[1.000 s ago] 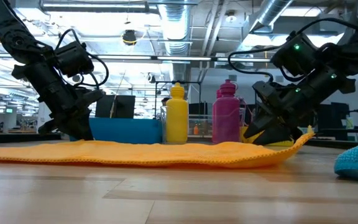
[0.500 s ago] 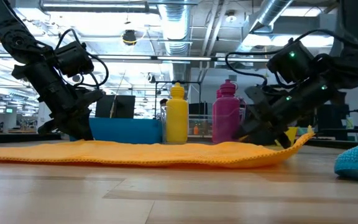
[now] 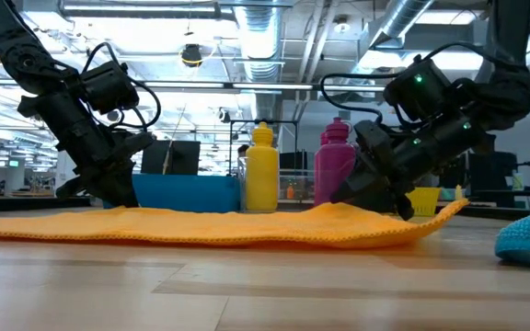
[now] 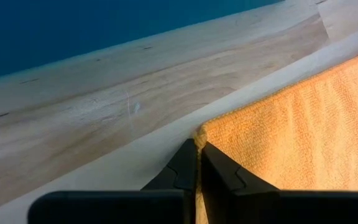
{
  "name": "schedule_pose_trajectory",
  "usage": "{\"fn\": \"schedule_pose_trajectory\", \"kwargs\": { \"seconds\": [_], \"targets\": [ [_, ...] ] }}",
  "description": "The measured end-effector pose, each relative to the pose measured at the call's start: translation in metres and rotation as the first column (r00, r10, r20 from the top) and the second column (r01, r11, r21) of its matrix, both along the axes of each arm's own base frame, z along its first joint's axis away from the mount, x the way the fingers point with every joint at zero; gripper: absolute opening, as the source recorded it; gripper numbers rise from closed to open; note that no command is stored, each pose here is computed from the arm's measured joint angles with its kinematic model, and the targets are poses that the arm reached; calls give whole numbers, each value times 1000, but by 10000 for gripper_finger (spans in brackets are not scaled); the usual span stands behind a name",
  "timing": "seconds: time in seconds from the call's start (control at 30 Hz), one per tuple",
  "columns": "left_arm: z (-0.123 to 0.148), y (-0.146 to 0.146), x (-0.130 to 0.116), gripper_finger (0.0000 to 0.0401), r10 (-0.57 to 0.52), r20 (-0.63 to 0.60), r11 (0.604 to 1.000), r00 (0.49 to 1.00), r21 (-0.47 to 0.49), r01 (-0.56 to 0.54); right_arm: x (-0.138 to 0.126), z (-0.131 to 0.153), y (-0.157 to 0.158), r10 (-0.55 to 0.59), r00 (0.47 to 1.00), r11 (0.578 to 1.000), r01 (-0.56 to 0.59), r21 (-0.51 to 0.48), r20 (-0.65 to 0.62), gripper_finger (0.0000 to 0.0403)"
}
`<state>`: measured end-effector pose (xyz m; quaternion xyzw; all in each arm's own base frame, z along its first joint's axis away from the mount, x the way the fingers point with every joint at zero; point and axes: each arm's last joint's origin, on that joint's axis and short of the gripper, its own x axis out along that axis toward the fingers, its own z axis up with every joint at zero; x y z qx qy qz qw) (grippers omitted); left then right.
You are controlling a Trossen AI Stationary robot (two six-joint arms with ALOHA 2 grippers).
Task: Pick & Place Sports Items
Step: Fold the orange towel
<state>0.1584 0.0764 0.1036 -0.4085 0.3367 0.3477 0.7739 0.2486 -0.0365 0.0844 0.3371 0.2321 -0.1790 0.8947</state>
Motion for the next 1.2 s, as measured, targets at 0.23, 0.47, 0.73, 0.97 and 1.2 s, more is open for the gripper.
{"fn": "schedule_pose_trajectory", "kwargs": {
  "seconds": [0.23, 0.47, 0.73, 0.97, 1.2],
  "targets": [
    [0, 0, 0, 8, 0, 0, 1000, 1000, 0, 0, -2, -3, -2, -53, 997, 998, 51, -42, -49, 169],
    [0, 0, 0, 2, 0, 1, 1000, 1000, 0, 0, -3, -3, -3, -72, 996, 996, 70, -50, -53, 169],
    [0, 0, 0, 7, 0, 1, 1000, 1000, -1, 0, -4, -4, -4, -68, 995, 995, 63, -76, -68, 93],
    [0, 0, 0, 3, -1, 0, 1000, 1000, -1, 1, -5, -5, -5, -93, 992, 987, 80, -140, -89, 9],
    [-1, -1, -1, 2, 0, -17, 1000, 1000, -9, 0, -6, -6, -6, -90, 990, 979, 67, -195, -111, 3]
  ]
}}
